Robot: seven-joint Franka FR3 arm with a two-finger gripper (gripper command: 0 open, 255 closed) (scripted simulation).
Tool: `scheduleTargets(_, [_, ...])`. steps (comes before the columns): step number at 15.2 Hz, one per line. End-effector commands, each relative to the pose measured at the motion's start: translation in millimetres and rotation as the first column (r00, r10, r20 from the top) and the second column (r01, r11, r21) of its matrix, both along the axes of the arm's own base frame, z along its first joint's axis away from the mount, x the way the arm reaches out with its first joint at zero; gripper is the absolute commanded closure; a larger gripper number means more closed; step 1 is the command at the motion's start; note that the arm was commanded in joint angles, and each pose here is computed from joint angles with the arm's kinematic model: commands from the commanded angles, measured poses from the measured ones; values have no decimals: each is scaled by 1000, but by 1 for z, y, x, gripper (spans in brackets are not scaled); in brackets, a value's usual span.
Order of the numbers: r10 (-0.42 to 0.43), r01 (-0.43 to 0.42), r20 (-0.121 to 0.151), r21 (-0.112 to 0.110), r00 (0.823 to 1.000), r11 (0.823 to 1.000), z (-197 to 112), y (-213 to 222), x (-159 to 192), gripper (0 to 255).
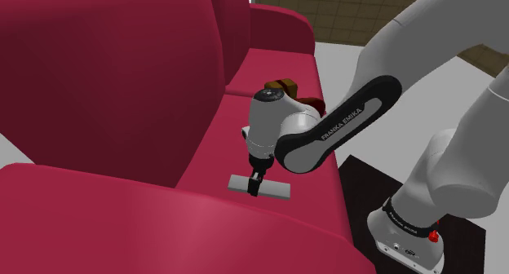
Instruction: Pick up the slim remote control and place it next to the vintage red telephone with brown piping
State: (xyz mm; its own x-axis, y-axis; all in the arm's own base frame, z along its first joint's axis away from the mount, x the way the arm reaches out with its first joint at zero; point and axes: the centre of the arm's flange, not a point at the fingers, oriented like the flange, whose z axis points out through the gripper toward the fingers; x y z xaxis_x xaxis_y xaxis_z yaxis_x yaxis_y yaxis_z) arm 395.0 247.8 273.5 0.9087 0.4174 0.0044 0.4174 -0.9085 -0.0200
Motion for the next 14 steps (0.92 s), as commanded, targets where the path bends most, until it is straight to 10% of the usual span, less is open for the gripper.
scheduleTargets(1, [0,0,1,0,1000,1000,-10,1,0,0])
scheduleTargets(10, [0,0,1,0,1000,1000,-18,1,0,0])
scheduleTargets(11, [0,0,1,0,1000,1000,-18,1,0,255])
scheduleTargets(14, [0,0,1,0,1000,1000,-18,1,0,255])
